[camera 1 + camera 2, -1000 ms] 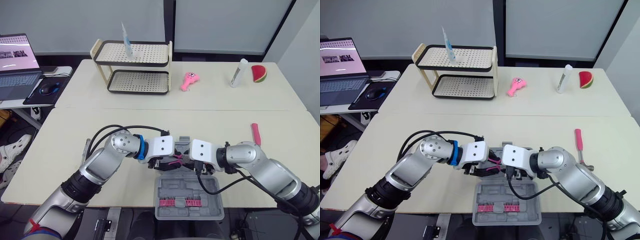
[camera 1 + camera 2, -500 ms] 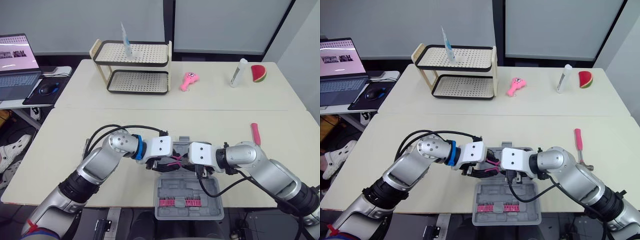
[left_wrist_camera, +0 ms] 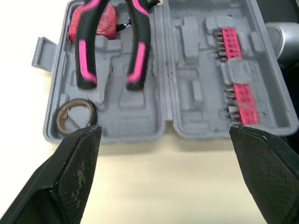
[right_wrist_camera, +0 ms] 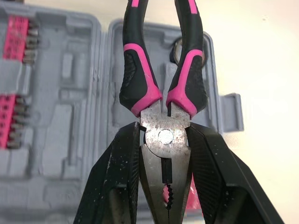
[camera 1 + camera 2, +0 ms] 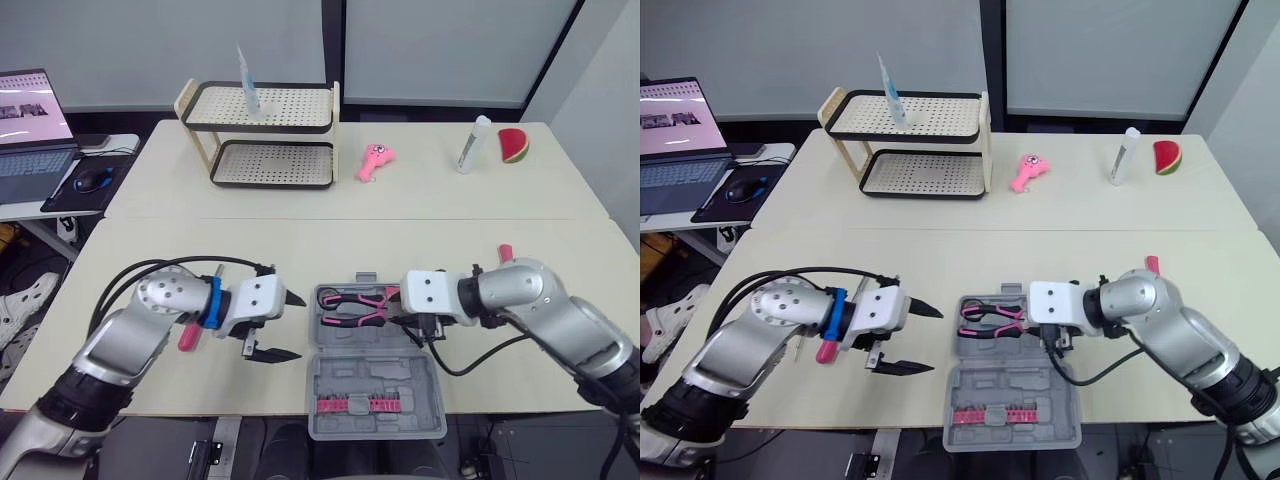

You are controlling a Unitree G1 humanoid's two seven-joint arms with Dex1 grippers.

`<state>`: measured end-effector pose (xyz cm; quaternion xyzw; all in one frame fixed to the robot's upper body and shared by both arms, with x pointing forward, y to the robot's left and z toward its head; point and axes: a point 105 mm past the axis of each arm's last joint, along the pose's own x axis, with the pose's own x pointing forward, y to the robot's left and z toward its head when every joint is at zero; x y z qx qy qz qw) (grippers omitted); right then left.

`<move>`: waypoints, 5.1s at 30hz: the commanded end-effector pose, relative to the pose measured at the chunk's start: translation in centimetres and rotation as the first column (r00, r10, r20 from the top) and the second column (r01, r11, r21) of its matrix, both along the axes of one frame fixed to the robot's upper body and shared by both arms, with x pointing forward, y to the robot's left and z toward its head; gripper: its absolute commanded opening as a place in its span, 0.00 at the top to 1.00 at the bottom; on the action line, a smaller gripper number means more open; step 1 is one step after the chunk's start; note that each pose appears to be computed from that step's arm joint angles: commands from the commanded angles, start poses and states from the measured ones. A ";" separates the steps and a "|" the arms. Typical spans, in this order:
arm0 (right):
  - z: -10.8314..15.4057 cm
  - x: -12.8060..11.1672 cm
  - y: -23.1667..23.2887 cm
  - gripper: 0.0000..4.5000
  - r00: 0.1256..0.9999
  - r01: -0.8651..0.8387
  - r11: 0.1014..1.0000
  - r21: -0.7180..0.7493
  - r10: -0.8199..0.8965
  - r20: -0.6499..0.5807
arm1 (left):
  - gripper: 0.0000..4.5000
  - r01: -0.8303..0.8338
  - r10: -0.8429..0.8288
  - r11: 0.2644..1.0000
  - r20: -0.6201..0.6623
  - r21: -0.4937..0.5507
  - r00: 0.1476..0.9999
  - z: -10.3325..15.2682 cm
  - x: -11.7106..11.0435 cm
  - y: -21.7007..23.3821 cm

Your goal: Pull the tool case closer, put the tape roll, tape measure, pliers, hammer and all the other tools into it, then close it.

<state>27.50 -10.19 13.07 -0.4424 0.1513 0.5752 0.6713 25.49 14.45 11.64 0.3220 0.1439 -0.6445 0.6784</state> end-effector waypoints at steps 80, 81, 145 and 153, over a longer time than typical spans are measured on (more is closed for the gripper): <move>-7.2 3.5 6.3 1.00 0.996 0.084 0.990 0.114 -0.079 -0.049 | 0.00 -0.085 0.088 0.992 0.024 -0.096 0.996 0.6 -0.6 -0.1; -7.6 3.4 6.1 1.00 0.996 0.081 0.992 0.098 -0.077 -0.050 | 0.00 -0.086 0.089 0.992 0.024 -0.096 0.996 0.6 -0.7 -0.1; -9.7 -1.9 -5.3 1.00 0.984 0.158 0.982 0.101 -0.149 -0.094 | 1.00 -0.164 0.164 0.984 -0.006 -0.074 0.986 -10.8 0.4 -3.5; -9.5 -1.6 -5.0 1.00 0.983 0.170 0.978 0.123 -0.160 -0.088 | 1.00 -0.141 0.143 0.986 0.017 -0.091 0.990 -10.2 1.4 -4.8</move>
